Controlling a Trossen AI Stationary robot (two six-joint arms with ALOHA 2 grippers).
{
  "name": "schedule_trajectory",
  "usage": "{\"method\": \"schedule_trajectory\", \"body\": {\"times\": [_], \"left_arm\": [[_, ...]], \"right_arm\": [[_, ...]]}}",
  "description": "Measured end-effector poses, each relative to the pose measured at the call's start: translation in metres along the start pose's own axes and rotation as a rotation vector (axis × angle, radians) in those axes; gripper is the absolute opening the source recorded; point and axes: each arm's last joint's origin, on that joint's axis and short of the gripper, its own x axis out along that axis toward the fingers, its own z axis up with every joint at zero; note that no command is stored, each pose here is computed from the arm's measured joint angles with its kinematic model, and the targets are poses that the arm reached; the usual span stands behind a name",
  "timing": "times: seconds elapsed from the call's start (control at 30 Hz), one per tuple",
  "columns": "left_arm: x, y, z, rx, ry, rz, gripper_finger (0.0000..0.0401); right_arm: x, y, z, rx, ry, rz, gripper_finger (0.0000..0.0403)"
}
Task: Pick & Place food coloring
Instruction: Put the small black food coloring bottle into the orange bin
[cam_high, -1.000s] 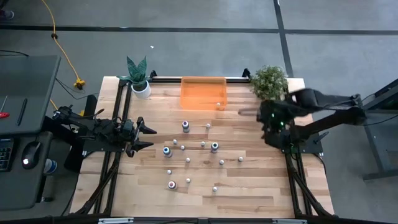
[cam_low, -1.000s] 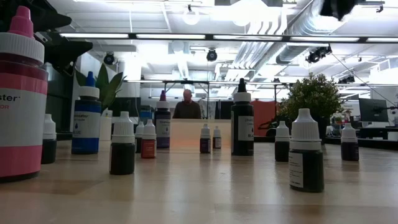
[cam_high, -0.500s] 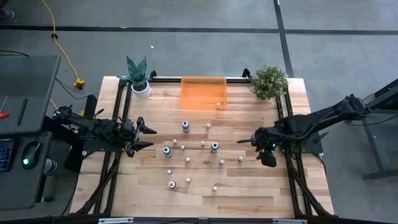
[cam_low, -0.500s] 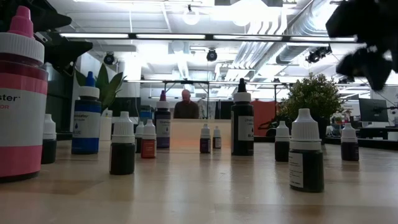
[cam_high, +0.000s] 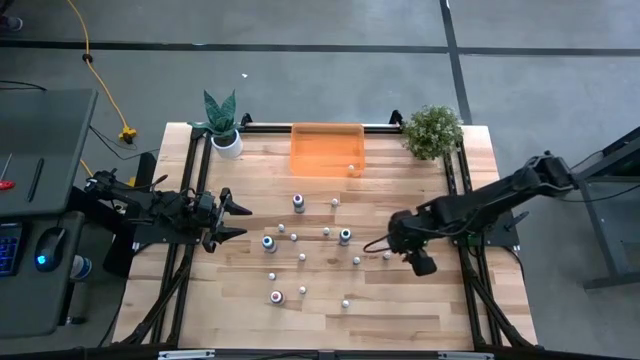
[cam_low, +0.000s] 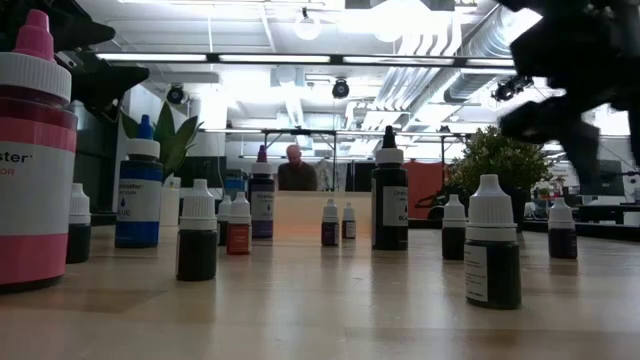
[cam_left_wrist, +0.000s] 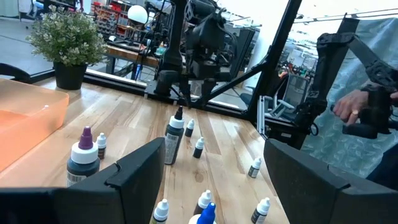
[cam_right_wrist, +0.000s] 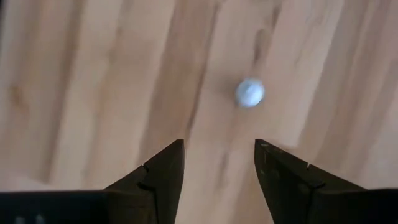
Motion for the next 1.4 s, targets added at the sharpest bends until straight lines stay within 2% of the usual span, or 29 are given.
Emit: {"method": "schedule_trajectory", "body": {"times": [0.17,0.27,0.43,0.8,1.13,1.4], "left_arm": [[0.000,0.000,0.000,0.000,0.000,0.000,0.0271],[0.000,0.000,0.000,0.000,0.000,0.000,0.0271],[0.000,0.000,0.000,0.000,0.000,0.000,0.0271],[0.000,0.000,0.000,0.000,0.000,0.000,0.0271],[0.000,0.000,0.000,0.000,0.000,0.000,0.0271],[0.000,0.000,0.000,0.000,0.000,0.000,0.0271]], "right_arm": [[0.008,-0.003,0.016,-0.124,0.075,-0.096,0.0184],[0.011,-0.004,0.024,-0.141,0.084,-0.113,0.0184],[0.020,-0.005,0.033,-0.133,0.100,-0.108,0.0184],[0.033,-0.001,0.035,-0.118,0.119,-0.103,0.0184],[0.034,0.000,0.036,-0.104,0.104,-0.153,0.0182],[0.034,0.000,0.036,-0.080,0.101,-0.146,0.0161]]}}
